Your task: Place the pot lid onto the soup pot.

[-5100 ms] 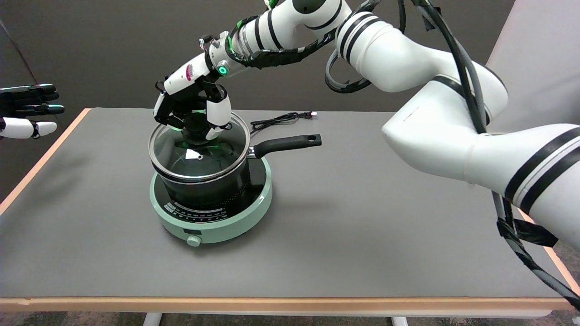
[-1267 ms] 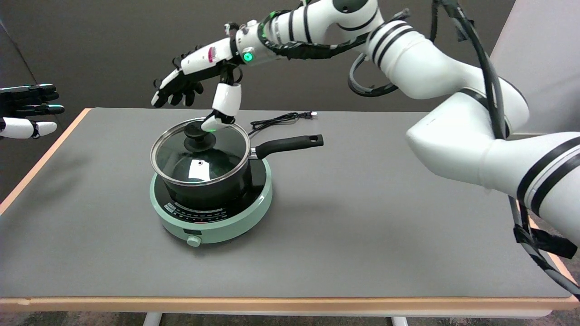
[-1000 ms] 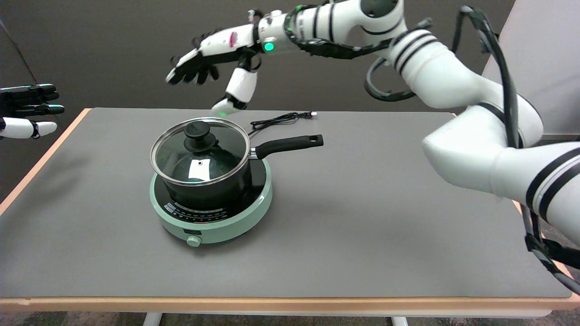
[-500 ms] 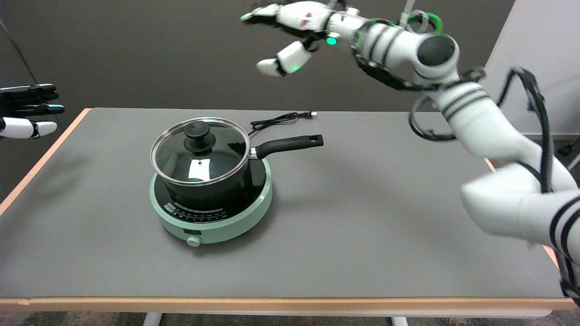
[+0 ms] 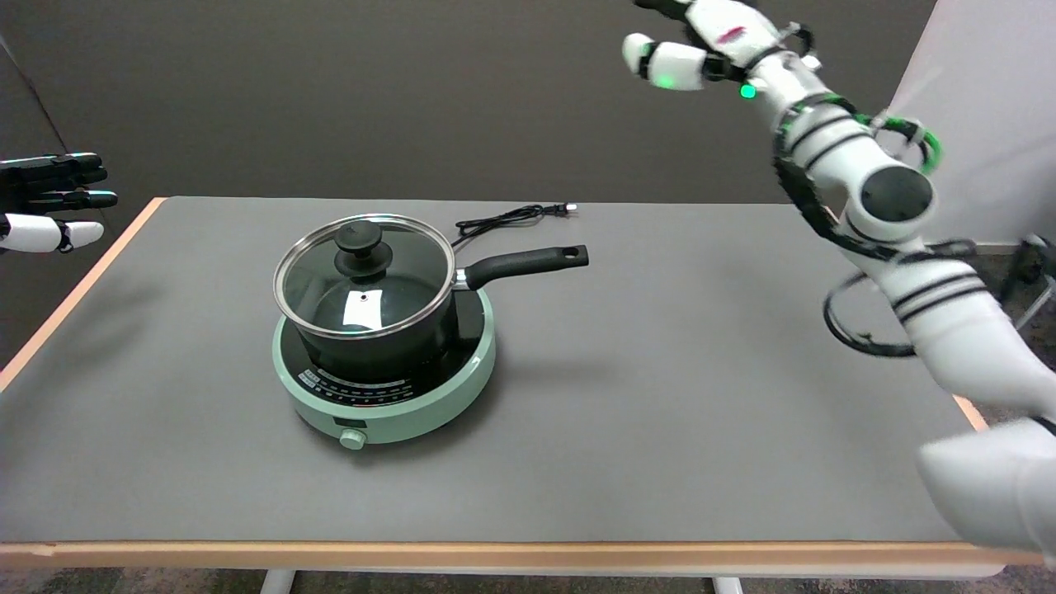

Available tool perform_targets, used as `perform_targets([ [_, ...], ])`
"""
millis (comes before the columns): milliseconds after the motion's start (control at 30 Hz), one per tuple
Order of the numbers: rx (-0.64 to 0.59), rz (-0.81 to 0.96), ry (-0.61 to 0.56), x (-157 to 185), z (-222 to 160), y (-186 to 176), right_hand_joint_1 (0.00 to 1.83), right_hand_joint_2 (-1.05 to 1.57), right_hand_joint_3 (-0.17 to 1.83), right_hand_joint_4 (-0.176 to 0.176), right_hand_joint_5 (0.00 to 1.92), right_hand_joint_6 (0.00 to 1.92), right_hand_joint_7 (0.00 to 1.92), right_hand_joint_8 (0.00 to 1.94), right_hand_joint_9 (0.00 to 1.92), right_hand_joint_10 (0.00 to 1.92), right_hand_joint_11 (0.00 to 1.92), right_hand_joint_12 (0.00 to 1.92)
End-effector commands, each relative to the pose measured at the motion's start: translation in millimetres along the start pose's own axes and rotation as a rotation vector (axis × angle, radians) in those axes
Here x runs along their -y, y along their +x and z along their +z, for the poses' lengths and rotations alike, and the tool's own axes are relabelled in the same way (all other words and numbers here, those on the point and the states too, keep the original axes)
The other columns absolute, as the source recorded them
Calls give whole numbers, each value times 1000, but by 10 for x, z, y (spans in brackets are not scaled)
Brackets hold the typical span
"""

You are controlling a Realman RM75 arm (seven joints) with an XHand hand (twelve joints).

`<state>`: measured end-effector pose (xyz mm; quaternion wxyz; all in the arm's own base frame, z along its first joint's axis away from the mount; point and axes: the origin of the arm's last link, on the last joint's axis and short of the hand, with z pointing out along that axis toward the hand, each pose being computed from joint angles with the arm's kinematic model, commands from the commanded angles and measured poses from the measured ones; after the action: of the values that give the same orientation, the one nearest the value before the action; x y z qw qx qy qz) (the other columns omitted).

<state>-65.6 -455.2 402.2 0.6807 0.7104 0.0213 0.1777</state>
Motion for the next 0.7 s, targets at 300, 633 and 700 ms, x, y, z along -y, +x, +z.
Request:
perform_targets([
  [300,-152,625,-65,-782,-1065,347,271,745,1090,43,251,164,159,99,236,204,176,463],
  [633,-172,869,47,-928,-1241,286,105,821,871,26,205,156,105,136,208,175,158,341],
  [700,-162,877,41,-959,-1247,233,92,714,1010,22,235,124,127,95,222,152,144,370],
])
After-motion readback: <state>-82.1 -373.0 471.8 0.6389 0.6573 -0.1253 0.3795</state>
